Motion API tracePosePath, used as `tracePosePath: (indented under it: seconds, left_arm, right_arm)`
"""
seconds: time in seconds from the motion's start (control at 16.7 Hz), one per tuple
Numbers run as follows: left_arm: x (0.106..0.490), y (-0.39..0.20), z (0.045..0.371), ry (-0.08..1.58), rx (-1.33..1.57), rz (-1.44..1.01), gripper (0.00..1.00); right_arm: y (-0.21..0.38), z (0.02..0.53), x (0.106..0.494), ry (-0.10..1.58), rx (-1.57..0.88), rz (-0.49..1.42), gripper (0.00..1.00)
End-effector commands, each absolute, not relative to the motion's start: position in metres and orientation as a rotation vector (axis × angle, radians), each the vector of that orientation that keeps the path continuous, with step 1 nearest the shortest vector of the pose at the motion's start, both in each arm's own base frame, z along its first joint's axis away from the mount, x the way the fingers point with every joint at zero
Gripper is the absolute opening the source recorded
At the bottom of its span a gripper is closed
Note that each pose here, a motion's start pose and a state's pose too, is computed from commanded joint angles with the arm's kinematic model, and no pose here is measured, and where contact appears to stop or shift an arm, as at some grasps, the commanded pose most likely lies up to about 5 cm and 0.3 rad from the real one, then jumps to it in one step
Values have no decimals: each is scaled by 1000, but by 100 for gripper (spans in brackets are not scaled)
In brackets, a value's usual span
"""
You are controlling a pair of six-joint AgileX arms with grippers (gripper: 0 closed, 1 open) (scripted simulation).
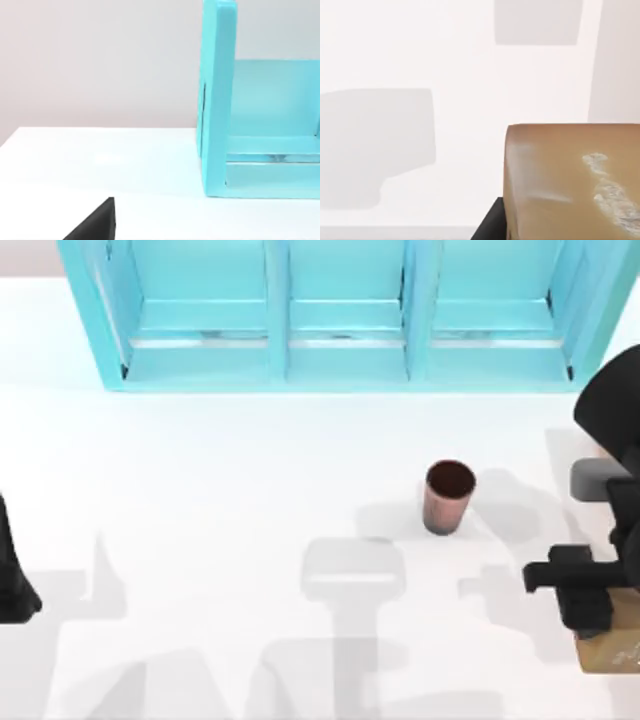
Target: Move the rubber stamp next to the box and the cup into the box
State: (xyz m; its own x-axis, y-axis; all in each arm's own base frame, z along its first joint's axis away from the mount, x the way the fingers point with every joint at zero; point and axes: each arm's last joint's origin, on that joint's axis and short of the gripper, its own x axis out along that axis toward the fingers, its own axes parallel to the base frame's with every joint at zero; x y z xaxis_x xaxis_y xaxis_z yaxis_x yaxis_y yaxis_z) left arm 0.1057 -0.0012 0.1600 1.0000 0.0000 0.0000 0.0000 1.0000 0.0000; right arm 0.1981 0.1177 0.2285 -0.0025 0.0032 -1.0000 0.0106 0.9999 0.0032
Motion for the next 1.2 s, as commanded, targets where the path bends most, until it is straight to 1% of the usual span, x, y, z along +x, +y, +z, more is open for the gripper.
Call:
tracePosePath:
  seconds: [0.42, 0.72, 1.2]
  left_arm:
    - [106, -1, 160, 0, 0, 0, 100]
    - [106, -1, 160, 0, 0, 0, 100]
    - [106, -1, 160, 0, 0, 0, 100]
  right_arm:
    - [116, 191, 196, 1574, 12, -7, 0]
    - [116, 189, 196, 1575, 11, -8, 0]
    - [116, 189, 196, 1575, 11, -8, 60]
